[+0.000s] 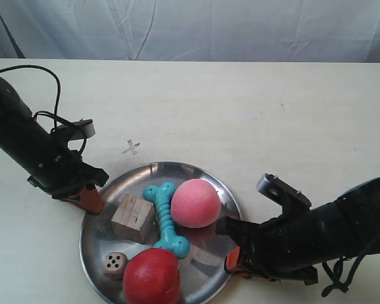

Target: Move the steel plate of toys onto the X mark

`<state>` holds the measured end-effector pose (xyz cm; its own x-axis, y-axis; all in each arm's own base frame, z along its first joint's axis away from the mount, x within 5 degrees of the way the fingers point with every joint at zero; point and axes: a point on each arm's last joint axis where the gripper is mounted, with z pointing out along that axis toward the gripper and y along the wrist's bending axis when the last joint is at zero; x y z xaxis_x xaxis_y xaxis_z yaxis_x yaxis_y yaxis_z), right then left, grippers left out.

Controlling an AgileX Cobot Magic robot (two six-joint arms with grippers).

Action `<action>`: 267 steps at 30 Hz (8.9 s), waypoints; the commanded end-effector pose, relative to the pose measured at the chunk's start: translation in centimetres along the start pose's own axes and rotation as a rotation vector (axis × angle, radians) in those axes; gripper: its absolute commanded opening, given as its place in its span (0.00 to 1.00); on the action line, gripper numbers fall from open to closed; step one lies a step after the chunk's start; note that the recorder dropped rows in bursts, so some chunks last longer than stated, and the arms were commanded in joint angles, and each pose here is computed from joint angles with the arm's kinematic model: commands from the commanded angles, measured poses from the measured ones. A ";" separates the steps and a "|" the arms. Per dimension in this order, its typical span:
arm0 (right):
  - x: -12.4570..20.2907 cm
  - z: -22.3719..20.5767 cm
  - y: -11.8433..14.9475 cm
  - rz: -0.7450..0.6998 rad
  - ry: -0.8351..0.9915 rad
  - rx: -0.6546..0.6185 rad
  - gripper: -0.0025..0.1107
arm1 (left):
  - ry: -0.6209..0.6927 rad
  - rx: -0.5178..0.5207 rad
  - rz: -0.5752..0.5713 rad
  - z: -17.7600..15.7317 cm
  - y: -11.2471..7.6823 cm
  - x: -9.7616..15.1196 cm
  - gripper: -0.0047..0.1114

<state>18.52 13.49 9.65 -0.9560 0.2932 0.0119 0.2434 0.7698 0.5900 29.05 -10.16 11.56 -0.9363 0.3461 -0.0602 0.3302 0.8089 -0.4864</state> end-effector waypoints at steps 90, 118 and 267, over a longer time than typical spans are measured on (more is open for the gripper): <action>-16.1 5.1 8.8 -0.221 0.136 0.045 0.35 | 0.119 -0.512 -0.190 -7.1 6.4 -10.2 0.36; -6.7 -15.6 9.2 -0.632 -0.562 0.172 0.02 | -0.979 -0.482 0.100 -21.0 -6.7 4.7 0.04; 6.5 -16.3 -7.5 -0.486 -1.088 0.227 0.02 | -1.361 -0.597 0.285 -8.2 -4.3 24.7 0.04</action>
<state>7.87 0.41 18.58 -0.3456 0.1858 -0.9198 0.0218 0.9815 0.1901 5.47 -1.16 19.29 -0.1273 0.1063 -0.9862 0.1981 0.9769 0.0798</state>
